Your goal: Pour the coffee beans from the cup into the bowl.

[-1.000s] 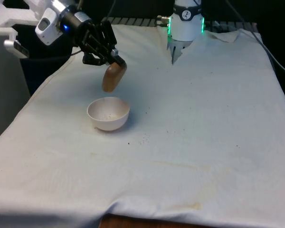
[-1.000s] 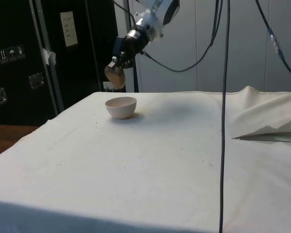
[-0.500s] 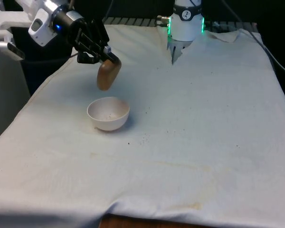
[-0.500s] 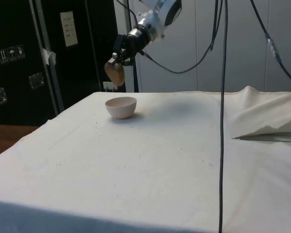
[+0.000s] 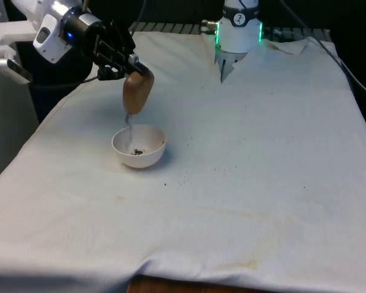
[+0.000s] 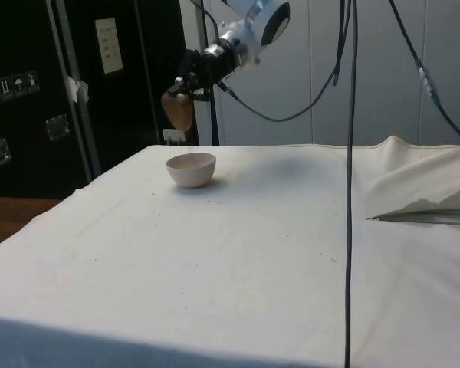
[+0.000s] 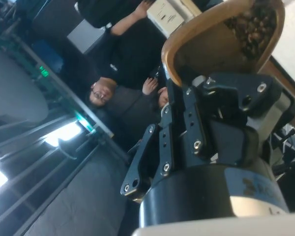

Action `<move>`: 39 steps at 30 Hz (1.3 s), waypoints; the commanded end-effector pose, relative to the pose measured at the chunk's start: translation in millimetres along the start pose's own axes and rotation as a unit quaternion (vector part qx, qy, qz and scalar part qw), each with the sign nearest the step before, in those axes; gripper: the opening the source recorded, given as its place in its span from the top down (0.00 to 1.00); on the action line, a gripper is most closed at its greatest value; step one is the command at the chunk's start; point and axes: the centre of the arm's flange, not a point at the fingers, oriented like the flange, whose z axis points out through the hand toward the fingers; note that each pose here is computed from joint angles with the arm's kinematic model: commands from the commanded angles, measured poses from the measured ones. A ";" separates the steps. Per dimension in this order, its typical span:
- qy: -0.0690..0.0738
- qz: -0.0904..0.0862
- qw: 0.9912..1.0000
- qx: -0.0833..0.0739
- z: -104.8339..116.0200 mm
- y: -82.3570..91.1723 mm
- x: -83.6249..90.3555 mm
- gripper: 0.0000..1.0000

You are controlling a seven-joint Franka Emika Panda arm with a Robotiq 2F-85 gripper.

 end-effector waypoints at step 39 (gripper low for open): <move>0.049 0.023 0.989 0.135 -7.2 20.8 -11.9 1.00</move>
